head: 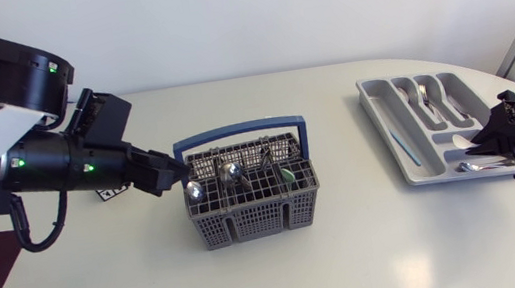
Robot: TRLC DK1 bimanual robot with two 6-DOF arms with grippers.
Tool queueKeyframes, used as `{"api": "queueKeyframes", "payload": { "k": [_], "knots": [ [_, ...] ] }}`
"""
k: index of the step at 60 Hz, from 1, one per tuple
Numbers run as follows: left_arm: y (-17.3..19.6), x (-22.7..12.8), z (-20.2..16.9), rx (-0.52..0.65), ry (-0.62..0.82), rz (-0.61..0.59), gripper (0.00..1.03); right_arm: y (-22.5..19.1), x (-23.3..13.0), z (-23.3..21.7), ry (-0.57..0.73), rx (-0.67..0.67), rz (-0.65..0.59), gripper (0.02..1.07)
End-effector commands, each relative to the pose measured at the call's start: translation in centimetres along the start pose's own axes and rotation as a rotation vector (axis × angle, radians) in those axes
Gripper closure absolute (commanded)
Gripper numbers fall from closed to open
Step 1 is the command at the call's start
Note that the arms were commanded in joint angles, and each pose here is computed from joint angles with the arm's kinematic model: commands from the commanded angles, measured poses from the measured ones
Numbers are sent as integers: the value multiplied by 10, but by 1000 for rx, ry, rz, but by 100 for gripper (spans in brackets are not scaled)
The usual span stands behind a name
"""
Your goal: Transfer all utensils from the basket to the drawer tray.
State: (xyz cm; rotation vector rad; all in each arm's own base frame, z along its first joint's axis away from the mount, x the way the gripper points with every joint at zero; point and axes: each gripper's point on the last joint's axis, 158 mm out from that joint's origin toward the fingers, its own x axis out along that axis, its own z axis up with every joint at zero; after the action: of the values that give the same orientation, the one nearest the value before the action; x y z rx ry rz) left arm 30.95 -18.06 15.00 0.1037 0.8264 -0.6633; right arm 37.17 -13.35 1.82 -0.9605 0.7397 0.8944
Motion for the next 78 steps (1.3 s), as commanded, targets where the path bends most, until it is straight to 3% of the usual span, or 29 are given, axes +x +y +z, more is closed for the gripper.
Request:
{"api": "queueKeyframes", "payload": {
  "k": [1,9,18,31,46,53,62,78],
  "knots": [
    [-4,8,-13,-1,37,-20,47,-2,9,-17,27,-42,25,96],
    [-5,8,-14,-6,41,-20,47,5,18,-34,81,-65,64,93],
    [-5,9,-17,-7,50,-24,47,11,18,-45,140,-86,57,61],
    [-11,11,-19,-1,60,-38,47,-4,-1,-35,171,-68,-40,38],
    [-14,18,-23,-5,82,-48,47,2,-21,27,105,-15,-74,32],
    [-13,22,-28,-27,102,-61,57,22,-22,64,68,-40,-55,32],
    [-10,31,-37,-43,145,-62,61,45,-25,112,15,-58,-52,32],
    [-5,44,-46,-67,199,-61,61,92,-32,189,-88,-95,-40,28]
  ]
}}
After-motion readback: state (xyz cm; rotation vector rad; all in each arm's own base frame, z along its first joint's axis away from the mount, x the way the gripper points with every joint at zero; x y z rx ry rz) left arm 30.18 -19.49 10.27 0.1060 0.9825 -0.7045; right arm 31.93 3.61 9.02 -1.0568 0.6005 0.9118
